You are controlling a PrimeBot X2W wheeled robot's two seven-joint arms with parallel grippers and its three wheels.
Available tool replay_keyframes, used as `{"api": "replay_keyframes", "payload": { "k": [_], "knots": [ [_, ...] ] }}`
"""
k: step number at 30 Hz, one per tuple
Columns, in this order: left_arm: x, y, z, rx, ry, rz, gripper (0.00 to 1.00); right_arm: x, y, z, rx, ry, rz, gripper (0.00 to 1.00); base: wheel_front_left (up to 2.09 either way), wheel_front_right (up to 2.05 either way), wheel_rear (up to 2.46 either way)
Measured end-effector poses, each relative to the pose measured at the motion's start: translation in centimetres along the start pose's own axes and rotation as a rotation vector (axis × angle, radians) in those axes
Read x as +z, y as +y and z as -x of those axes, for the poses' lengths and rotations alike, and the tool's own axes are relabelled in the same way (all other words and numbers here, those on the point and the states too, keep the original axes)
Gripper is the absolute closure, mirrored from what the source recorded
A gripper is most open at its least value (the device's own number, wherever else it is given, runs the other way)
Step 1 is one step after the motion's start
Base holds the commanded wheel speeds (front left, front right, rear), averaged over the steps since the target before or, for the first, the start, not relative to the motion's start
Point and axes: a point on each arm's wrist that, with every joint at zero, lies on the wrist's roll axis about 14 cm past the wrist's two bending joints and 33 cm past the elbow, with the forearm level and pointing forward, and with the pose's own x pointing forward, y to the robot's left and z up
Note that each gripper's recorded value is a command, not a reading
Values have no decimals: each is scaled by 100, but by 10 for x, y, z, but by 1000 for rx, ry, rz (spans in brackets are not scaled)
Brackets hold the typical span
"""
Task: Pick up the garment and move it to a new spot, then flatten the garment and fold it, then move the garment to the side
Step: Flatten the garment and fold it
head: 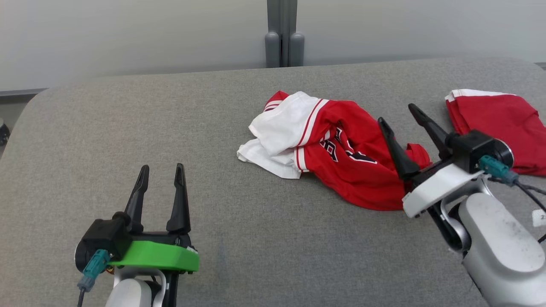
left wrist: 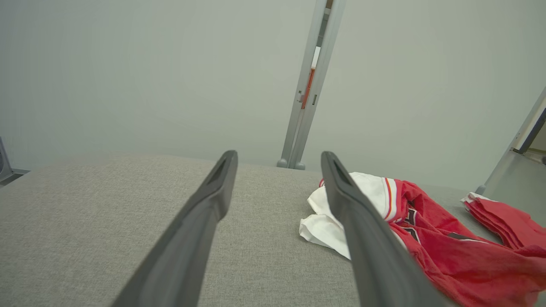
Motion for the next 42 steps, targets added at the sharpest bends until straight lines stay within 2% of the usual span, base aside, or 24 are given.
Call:
{"api": "replay_keyframes", "payload": {
  "k": [5,10,17,21,24,26,28,32,35,36,37,38,42],
  "knots": [
    [-1,-7,-1,-22,3,4,0,3,19,10,-10,-44,-19,0,0,0,0],
    [-3,-10,-1,-33,8,8,0,-6,30,11,-1,-17,-24,0,0,0,0],
    [-11,-5,-5,-23,27,10,0,-20,24,-9,15,54,10,0,0,0,0],
    [-17,1,-7,-8,46,9,0,-41,25,-30,54,142,43,0,0,0,0],
    [-20,6,-7,7,56,12,0,-65,32,-44,122,236,112,0,0,0,0],
    [-21,9,-8,14,57,13,0,-84,32,-50,184,306,225,0,0,0,0],
    [-20,13,-8,28,58,14,0,-98,35,-56,234,346,291,0,0,0,0],
    [-24,23,-4,63,72,8,0,-122,53,-70,334,387,354,0,0,0,0],
    [-26,31,0,94,84,1,0,-134,55,-81,369,404,388,0,0,0,0],
    [-27,35,1,106,88,0,0,-138,55,-85,369,411,388,17,0,0,0],
    [-28,38,3,118,92,-1,0,-139,54,-90,364,410,382,66,0,0,0],
    [-29,40,4,124,96,-2,0,-139,51,-95,352,401,372,100,0,0,0],
    [-33,47,6,146,109,-7,0,-140,49,-108,310,377,310,100,0,0,0]
  ]
}}
